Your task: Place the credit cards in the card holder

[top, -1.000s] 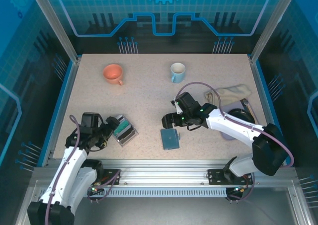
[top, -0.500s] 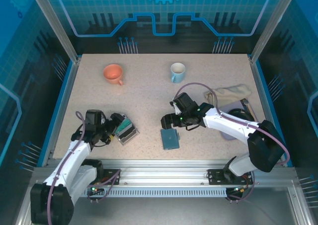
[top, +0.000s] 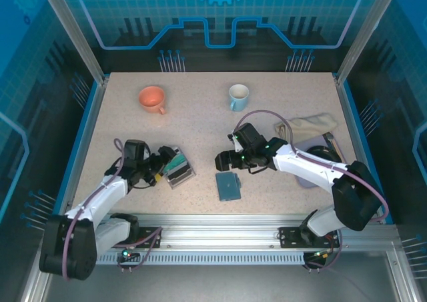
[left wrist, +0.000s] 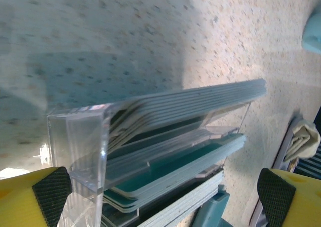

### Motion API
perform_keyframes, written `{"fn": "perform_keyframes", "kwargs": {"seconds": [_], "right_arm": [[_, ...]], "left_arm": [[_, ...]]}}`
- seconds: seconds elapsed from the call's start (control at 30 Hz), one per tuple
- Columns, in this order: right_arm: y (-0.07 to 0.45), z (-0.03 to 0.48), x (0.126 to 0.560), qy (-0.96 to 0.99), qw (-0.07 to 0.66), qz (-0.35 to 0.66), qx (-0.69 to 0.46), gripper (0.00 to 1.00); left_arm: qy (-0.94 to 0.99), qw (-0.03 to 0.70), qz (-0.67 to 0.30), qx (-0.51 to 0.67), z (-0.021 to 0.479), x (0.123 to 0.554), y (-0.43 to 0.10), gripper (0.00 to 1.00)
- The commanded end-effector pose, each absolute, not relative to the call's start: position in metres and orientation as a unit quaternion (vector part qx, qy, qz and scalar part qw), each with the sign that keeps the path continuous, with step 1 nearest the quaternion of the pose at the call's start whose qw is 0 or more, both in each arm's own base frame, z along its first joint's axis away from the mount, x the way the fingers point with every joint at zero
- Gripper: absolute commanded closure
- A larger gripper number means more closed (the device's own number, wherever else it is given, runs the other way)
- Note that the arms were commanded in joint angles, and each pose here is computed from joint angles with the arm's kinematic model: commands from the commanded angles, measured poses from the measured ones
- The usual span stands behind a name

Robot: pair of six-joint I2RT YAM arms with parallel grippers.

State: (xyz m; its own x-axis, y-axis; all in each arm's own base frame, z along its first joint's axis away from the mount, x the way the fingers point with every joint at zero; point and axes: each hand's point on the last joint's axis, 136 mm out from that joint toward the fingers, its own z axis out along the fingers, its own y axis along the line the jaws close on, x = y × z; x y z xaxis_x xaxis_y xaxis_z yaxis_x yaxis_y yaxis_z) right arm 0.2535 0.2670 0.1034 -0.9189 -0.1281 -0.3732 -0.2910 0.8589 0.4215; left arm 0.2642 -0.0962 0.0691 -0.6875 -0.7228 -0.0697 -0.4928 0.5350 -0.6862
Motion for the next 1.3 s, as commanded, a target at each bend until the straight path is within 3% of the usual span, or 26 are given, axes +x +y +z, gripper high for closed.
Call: {"fn": "perform_keyframes", "kwargs": {"seconds": [0.0, 0.33, 0.8, 1.27], "right_arm": [[0.268, 0.098, 0.255, 0.948, 0.158, 0.258, -0.097, 0.13], [0.257, 0.091, 0.258, 0.948, 0.150, 0.270, -0.071, 0.14], [0.211, 0.073, 0.264, 0.948, 0.138, 0.288, 0.007, 0.20], [0.155, 0.071, 0.243, 0.938, 0.150, 0.299, 0.087, 0.26]], "left_arm": [[0.862, 0.197, -0.356, -0.302, 0.092, 0.284, -0.115, 0.01], [0.882, 0.178, -0.359, -0.248, 0.089, 0.311, -0.145, 0.01], [0.911, 0.115, -0.379, -0.110, 0.083, 0.362, -0.247, 0.01], [0.903, 0.056, -0.423, -0.055, 0.074, 0.368, -0.364, 0.01]]}}
